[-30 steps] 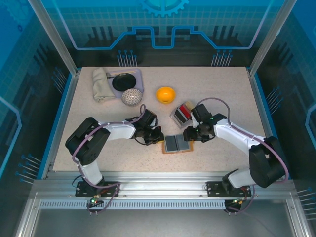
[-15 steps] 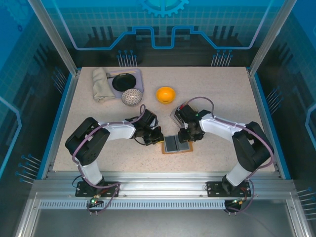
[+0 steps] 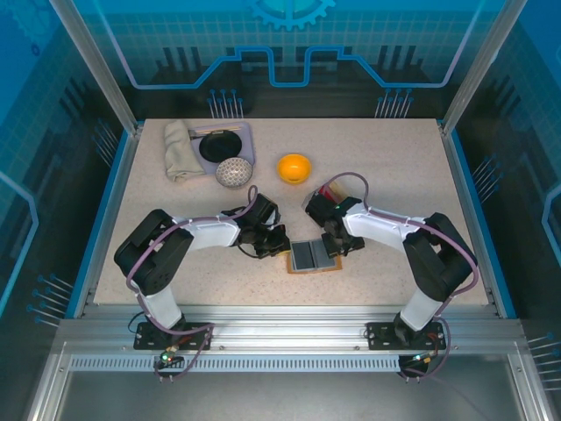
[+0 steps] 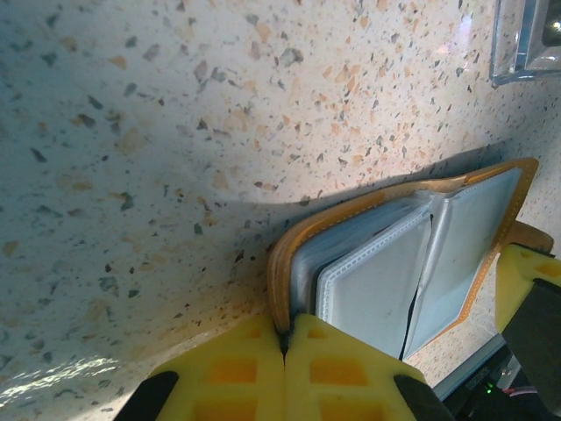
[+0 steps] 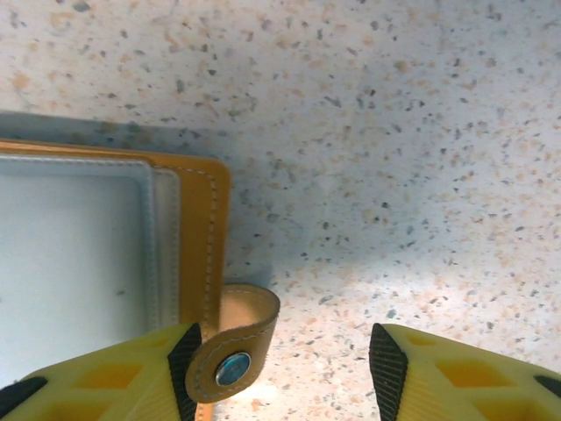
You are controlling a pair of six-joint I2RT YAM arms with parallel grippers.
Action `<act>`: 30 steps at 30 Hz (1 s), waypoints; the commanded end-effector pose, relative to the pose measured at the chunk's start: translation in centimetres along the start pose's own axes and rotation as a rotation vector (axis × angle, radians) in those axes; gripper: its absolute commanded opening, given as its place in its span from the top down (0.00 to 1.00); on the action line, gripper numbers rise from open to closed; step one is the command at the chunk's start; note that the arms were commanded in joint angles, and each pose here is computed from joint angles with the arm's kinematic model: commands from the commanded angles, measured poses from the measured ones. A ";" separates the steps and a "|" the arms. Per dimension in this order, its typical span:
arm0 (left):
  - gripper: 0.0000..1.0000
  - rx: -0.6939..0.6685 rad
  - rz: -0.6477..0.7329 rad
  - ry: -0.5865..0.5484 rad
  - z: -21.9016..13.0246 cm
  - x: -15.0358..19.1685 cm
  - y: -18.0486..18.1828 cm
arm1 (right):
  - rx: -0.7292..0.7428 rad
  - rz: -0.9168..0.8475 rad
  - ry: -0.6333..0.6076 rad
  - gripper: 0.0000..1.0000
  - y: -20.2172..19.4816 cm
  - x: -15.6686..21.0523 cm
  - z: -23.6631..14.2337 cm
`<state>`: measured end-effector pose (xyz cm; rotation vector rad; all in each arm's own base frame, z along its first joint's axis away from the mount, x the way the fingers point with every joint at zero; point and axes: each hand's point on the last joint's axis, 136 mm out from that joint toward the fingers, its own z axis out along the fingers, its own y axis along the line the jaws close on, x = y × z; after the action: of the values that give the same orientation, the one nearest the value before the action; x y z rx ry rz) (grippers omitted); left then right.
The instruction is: Put the credit cards into the card holder
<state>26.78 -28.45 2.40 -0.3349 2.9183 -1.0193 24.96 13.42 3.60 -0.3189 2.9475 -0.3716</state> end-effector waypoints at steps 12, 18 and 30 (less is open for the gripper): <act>1.00 -0.076 0.069 -0.006 -2.7 -0.3 -1.1 | -0.115 0.081 0.010 0.99 -0.3 0.5 -0.2; 1.00 -0.290 0.159 0.007 -4.7 -0.8 -1.7 | -0.416 0.180 -0.030 1.00 2.3 -0.3 -0.5; 1.00 -0.611 0.342 0.051 -3.2 0.1 -6.0 | -0.614 0.341 -0.084 1.00 1.9 0.1 -0.4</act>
<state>28.62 -31.90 8.61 0.1182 3.0613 -0.2533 24.19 14.51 2.83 0.0755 2.9180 0.4565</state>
